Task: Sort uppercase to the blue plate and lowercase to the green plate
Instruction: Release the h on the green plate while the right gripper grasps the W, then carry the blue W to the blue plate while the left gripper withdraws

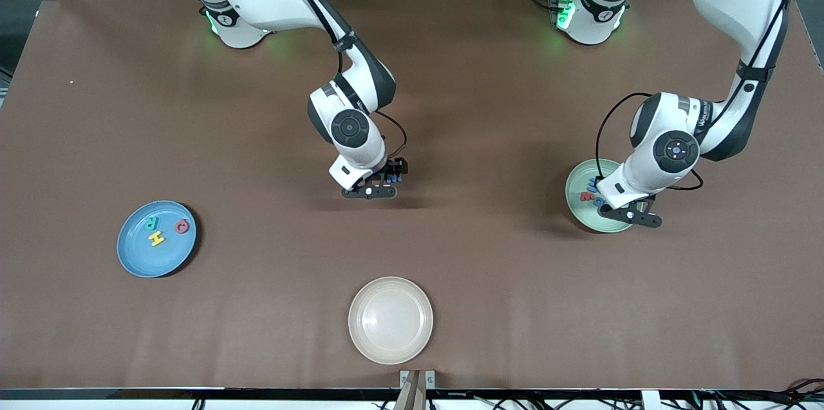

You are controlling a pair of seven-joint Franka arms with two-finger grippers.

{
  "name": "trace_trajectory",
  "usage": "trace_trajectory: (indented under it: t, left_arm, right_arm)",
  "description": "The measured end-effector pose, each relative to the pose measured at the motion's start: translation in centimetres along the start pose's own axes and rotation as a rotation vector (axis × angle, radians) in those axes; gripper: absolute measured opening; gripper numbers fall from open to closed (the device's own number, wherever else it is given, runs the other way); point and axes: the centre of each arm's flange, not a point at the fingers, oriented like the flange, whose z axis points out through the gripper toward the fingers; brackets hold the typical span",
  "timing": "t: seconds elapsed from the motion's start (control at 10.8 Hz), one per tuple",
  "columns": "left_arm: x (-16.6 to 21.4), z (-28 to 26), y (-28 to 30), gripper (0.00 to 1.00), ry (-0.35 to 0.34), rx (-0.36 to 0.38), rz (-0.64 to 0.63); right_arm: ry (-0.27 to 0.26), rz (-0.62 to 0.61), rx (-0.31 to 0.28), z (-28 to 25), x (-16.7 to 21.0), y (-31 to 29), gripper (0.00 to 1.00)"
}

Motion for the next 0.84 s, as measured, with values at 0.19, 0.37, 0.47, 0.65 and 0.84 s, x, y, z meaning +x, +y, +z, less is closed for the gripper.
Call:
trace_trajectory:
  t: [0.19, 0.37, 0.47, 0.65, 0.84]
  left_arm:
    - [0.2, -1.0, 0.7, 0.26, 0.017, 0.002, 0.012]
    - [0.4, -2.5, 0.7, 0.32, 0.042, 0.011, 0.013]
    - [0.4, -3.2, 0.6, 0.34, 0.054, 0.015, 0.011]
    - [0.4, -4.2, 0.4, 0.39, 0.069, 0.022, 0.009]
    - [0.4, -5.5, 0.4, 0.48, 0.087, 0.03, 0.009]
  right_arm:
    - [0.005, 0.024, 0.003, 0.6, -0.1, -1.5, 1.0]
    - [0.007, 0.027, 0.002, 1.6, -0.6, -2.5, 1.0]
    - [0.017, 0.025, 0.009, 1.8, -0.6, -2.9, 1.0]
    - [0.027, 0.033, 0.017, 1.7, -0.5, -3.1, 1.0]
    - [0.03, 0.063, 0.02, 1.5, -0.5, -3.2, 0.71]
